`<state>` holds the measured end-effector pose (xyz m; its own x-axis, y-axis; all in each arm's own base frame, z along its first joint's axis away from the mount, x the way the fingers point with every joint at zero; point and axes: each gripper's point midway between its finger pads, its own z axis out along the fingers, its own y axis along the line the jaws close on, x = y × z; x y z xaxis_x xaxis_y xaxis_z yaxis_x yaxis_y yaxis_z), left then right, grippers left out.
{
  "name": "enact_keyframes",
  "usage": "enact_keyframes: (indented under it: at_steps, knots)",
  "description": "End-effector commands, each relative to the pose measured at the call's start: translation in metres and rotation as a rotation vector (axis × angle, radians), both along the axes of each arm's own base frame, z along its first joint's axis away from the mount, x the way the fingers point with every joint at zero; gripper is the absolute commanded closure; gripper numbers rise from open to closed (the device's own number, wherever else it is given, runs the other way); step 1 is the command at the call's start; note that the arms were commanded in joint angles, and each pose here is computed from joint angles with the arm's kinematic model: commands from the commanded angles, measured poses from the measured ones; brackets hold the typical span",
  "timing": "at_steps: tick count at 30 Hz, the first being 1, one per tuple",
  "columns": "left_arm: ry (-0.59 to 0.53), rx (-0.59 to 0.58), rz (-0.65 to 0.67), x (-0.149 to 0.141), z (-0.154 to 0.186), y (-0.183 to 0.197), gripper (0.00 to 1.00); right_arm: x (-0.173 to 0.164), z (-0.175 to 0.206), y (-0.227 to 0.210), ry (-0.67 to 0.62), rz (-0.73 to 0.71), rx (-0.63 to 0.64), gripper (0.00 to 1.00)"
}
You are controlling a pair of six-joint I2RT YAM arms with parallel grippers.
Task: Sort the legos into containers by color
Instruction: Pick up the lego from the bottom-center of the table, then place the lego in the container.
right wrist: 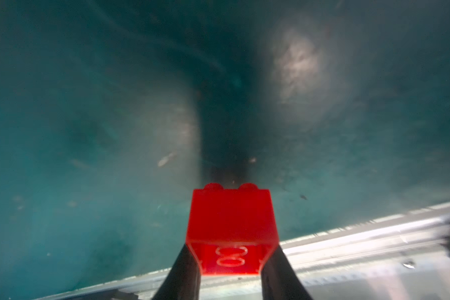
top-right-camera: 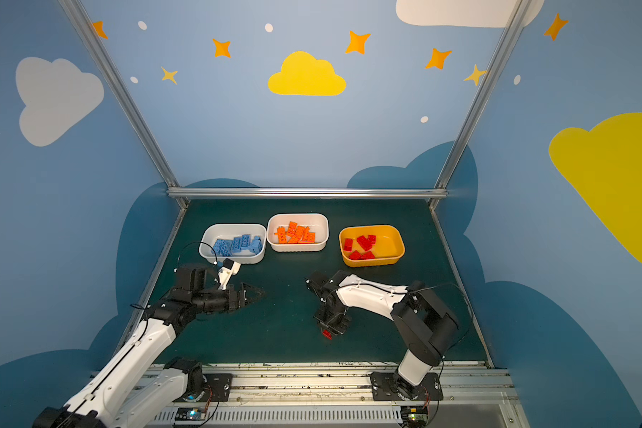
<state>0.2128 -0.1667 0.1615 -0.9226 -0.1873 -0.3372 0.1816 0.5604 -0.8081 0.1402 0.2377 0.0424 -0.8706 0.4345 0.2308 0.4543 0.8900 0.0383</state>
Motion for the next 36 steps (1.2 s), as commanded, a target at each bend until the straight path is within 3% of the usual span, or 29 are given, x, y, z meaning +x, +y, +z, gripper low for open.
enact_keyframes:
  at_steps: [1,7,12,17,22,26,31,33,36]
  knots:
    - [-0.040,-0.001,-0.009,0.006,0.012,-0.002,0.01,0.026,0.047,-0.021,-0.109,0.094,-0.022,0.77]
    - [-0.070,-0.012,-0.010,0.020,0.027,-0.005,0.01,0.106,0.105,-0.060,-0.352,0.246,-0.009,0.76]
    - [-0.100,-0.005,0.010,0.035,0.036,-0.005,0.00,0.175,0.127,-0.098,-0.466,0.295,-0.003,0.75]
    - [-0.113,-0.007,0.015,0.050,0.041,-0.007,0.01,0.238,0.107,-0.136,-0.457,0.256,-0.003,0.73]
    - [-0.123,0.004,0.018,0.061,0.043,-0.006,0.01,0.282,0.059,-0.158,-0.340,0.190,0.065,0.70]
    - [-0.127,0.009,0.031,0.071,0.042,-0.002,0.01,0.307,0.044,-0.168,-0.344,0.198,0.048,0.54]
    - [-0.146,0.054,0.083,0.085,0.035,0.014,0.01,0.314,0.064,-0.167,-0.412,0.218,0.079,0.32]
    - [-0.158,0.125,0.145,0.095,0.028,0.034,0.00,0.305,0.078,-0.161,-0.475,0.248,0.095,0.20]
    - [-0.169,0.320,0.291,0.109,0.008,0.078,0.00,0.287,0.090,-0.164,-0.598,0.260,0.083,0.15]
